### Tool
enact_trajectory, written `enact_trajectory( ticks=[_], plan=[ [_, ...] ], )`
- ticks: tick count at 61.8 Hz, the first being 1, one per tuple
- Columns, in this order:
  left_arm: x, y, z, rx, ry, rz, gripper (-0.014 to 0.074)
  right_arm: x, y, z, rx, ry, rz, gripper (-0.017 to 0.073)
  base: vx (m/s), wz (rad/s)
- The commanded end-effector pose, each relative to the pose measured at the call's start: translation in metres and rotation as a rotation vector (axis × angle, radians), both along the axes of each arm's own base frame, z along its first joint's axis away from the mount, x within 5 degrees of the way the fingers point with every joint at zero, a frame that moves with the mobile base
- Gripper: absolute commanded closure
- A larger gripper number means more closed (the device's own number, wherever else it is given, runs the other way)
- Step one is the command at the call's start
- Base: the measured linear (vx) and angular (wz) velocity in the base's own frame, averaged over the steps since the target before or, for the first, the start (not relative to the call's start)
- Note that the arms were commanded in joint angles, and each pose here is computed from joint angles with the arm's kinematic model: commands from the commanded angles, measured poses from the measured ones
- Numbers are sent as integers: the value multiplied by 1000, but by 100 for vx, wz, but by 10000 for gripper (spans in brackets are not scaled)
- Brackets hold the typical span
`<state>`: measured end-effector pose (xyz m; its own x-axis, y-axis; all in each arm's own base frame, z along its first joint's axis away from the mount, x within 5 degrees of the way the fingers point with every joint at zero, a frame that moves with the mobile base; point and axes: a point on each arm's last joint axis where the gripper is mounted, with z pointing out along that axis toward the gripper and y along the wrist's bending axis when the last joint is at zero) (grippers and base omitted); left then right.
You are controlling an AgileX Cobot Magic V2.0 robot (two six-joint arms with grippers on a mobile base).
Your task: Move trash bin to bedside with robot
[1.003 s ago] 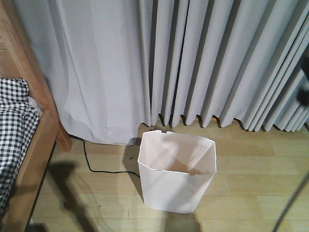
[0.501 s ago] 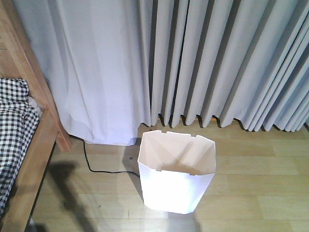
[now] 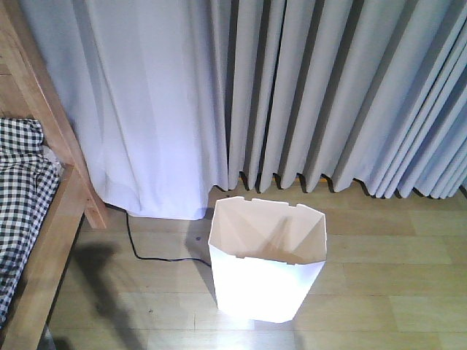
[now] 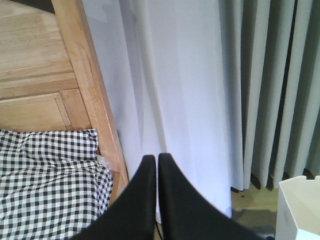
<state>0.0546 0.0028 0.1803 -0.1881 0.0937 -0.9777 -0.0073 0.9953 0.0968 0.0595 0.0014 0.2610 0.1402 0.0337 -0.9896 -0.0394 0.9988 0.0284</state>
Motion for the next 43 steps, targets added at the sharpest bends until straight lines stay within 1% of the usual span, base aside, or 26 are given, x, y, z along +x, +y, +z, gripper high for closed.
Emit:
enact_trajectory(
  ticks=[1, 18, 23, 26, 29, 30, 31, 32, 33, 34, 35, 36, 37, 38, 41, 42, 43],
  plan=[
    [1, -1, -2, -12, -55, -16, 599, 0, -1, 10, -10, -20, -16, 570, 0, 0],
    [1, -1, -2, -12, -55, -16, 599, 0, -2, 11, -11, -23, -25, 570, 0, 0],
    [1, -1, -2, -12, -55, -16, 599, 1, -2, 7, 2, -12, -23, 570, 0, 0],
    [1, -1, -2, -12, -55, -16, 599, 1, 0, 5, -21, -3, -8, 570, 0, 0],
    [1, -1, -2, -12, -55, -16, 599, 2, 2, 3, -70, 8, 14, 570, 0, 0],
    [1, -1, -2, -12, -55, -16, 599, 2, 2, 3, -98, 7, 10, 570, 0, 0],
    [1, -1, -2, -12, -55, -16, 599, 2, 2, 3, -86, 8, 12, 570, 0, 0],
    [1, -1, -2, -12, -55, -16, 599, 2, 2, 3, -110, 6, 9, 570, 0, 0],
    [1, -1, -2, -12, -55, -16, 599, 2, 2, 3, -88, 7, 12, 570, 0, 0],
    [1, -1, -2, -12, -55, -16, 599, 2, 2, 3, -109, 6, 9, 570, 0, 0],
    [1, -1, -2, -12, -55, -16, 599, 2, 2, 3, -84, 8, 12, 570, 0, 0],
    [1, -1, -2, -12, -55, -16, 599, 2, 2, 3, -104, 7, 10, 570, 0, 0],
    [1, -1, -2, -12, -55, -16, 599, 2, 2, 3, -80, 8, 13, 570, 0, 0],
    [1, -1, -2, -12, -55, -16, 599, 2, 2, 3, -99, 7, 10, 570, 0, 0],
    [1, -1, -2, -12, -55, -16, 599, 1, 2, 4, -93, 1, 8, 570, 0, 0],
    [1, -1, -2, -12, -55, -16, 599, 1, 2, 4, -77, 0, 10, 570, 0, 0],
    [1, -1, -2, -12, -55, -16, 599, 1, 2, 4, -95, -1, 8, 570, 0, 0]
  ],
)
